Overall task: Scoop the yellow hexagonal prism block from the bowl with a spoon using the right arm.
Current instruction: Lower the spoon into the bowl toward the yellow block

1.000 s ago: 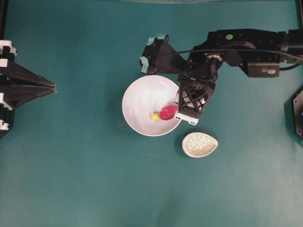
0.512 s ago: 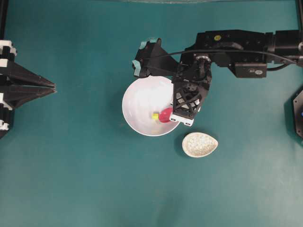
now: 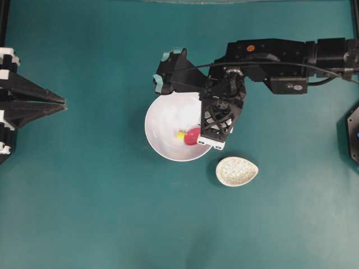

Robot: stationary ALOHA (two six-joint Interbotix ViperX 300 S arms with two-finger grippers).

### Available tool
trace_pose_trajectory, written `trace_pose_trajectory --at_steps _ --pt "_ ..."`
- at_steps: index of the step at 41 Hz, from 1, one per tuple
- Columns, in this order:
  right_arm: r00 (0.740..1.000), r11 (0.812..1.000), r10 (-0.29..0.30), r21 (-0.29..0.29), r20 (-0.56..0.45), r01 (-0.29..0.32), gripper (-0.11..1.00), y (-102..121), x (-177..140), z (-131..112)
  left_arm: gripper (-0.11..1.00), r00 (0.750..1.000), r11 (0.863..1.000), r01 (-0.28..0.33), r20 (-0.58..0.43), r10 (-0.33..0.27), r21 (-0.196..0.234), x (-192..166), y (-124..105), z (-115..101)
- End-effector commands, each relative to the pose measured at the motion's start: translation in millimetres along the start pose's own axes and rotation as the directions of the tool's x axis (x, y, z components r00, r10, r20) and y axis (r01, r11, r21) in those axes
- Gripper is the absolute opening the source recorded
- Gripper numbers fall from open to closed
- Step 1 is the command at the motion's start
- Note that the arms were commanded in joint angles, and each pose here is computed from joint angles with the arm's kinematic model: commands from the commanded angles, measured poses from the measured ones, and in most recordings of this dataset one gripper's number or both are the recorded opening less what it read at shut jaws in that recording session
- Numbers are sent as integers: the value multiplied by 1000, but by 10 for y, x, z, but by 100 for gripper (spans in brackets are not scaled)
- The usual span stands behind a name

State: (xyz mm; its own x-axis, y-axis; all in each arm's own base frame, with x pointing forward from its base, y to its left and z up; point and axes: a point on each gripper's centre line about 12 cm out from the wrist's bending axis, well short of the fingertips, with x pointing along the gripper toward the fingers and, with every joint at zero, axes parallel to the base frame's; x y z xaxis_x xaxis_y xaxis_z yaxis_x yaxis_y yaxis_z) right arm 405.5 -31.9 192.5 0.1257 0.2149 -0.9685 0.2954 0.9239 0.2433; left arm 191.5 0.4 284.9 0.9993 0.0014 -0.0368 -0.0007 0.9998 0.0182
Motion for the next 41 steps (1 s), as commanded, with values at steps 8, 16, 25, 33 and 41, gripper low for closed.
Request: trace_pose_trajectory --at_steps 8,16,25,33,41 --pt "996 1000 16 -21 92 -14 24 62 -125 117 14 1000 1000 0 31 0 5 18 1 110" --pt "991 1000 16 -24 133 -13 24 60 -122 163 14 999 1000 0 32 0 3 19 2 116" --pt "984 1000 16 -24 179 -12 24 50 -102 206 14 999 1000 0 35 0 2 13 2 122" --pt "975 1000 16 -29 223 -10 24 42 -67 238 14 999 1000 -2 37 1 3 11 4 125" --pt "966 1000 14 -26 257 -8 24 16 -4 245 14 999 1000 0 37 0 0 11 2 125"
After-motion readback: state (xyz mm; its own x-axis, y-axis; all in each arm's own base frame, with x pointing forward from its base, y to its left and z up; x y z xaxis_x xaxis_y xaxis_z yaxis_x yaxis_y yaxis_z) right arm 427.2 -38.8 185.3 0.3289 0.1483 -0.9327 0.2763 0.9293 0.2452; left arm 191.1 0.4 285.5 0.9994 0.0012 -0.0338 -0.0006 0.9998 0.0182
